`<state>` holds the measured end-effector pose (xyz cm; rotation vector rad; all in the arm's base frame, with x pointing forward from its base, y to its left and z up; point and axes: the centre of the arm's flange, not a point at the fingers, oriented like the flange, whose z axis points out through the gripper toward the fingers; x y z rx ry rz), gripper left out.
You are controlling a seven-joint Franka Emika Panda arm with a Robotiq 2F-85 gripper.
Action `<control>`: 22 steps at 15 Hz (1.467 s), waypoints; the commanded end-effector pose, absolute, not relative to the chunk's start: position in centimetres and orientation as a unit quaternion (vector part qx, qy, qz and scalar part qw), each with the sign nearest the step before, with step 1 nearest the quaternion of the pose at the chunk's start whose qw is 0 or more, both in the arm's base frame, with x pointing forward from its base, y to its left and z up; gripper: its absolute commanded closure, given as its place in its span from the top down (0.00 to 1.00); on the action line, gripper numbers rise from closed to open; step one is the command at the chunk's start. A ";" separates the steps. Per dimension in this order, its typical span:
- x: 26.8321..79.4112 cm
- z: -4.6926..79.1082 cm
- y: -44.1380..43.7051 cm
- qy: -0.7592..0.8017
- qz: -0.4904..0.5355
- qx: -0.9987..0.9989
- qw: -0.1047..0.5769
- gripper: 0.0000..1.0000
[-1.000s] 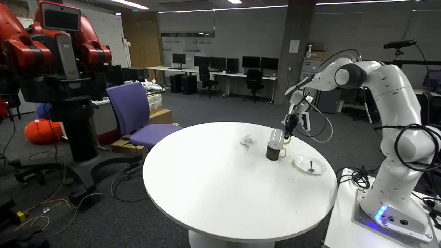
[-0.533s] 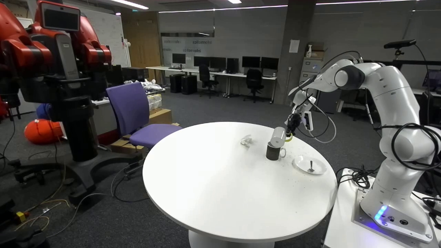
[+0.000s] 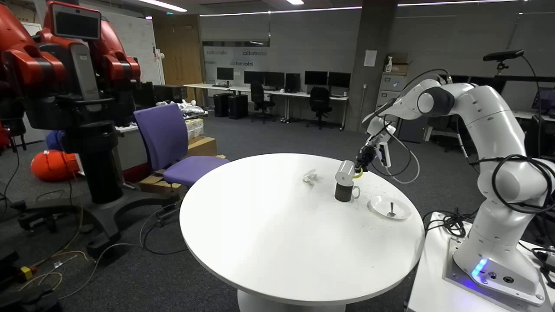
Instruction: Pour the liquid from the mug on the left into the mug on the right.
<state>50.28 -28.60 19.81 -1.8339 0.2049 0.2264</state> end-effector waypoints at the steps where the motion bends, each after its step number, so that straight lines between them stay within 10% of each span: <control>1: 52.0 20.8 -28.6 0.082 0.105 -0.767 0.628 0.05; 22: 50.5 20.9 -27.9 0.083 0.118 -0.726 0.672 0.05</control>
